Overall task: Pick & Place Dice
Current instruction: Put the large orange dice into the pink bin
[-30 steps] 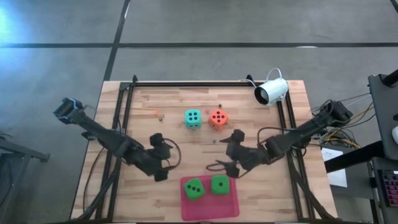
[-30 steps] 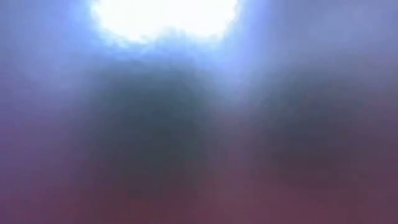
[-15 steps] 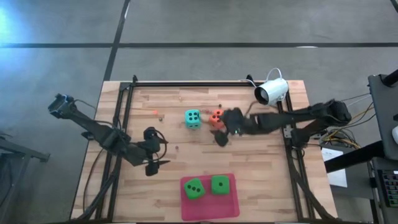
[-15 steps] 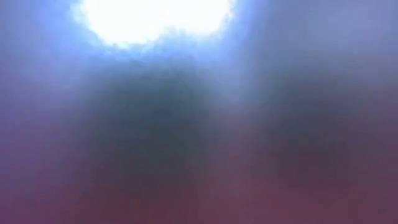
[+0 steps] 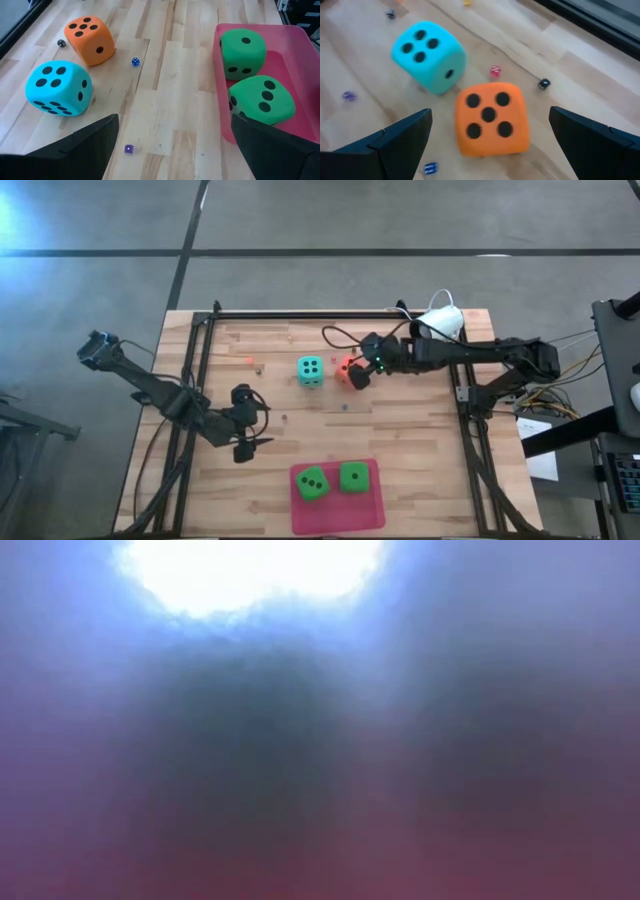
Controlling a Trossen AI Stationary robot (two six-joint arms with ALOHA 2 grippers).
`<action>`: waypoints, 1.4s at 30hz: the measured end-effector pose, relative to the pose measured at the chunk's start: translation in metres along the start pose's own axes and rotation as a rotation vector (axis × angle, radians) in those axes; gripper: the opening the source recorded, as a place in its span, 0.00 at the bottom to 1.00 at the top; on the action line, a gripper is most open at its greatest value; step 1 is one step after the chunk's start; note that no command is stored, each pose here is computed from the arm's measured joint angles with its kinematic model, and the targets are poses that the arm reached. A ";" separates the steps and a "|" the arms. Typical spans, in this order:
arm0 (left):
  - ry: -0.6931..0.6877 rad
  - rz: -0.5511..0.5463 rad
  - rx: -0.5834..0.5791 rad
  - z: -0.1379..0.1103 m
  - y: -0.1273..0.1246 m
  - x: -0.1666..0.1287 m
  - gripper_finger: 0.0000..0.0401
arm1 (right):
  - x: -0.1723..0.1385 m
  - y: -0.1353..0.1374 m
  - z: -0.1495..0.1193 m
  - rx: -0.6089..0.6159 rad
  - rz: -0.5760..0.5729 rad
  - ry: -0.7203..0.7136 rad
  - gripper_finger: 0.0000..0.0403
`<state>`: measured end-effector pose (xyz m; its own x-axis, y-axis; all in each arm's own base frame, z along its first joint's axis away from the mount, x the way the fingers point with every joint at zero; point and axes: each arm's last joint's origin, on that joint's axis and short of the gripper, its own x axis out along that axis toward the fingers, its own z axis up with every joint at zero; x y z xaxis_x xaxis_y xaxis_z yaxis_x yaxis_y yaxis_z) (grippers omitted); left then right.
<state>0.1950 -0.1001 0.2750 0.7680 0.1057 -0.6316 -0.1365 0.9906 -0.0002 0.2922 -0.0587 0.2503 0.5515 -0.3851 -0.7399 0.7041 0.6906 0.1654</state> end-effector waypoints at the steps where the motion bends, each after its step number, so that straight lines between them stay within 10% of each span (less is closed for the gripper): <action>1: 0.000 0.000 0.000 0.000 0.000 0.000 0.96 | 0.001 0.002 0.001 -0.005 0.006 0.001 0.99; 42: 0.014 0.006 -0.027 -0.008 0.000 0.005 0.96 | 0.066 0.009 0.007 -0.132 -0.067 0.241 0.99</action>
<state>0.1941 -0.0997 0.2656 0.7583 0.1106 -0.6425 -0.1587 0.9872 -0.0173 0.3381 -0.0819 0.2081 0.3722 -0.2874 -0.8826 0.6626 0.7482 0.0358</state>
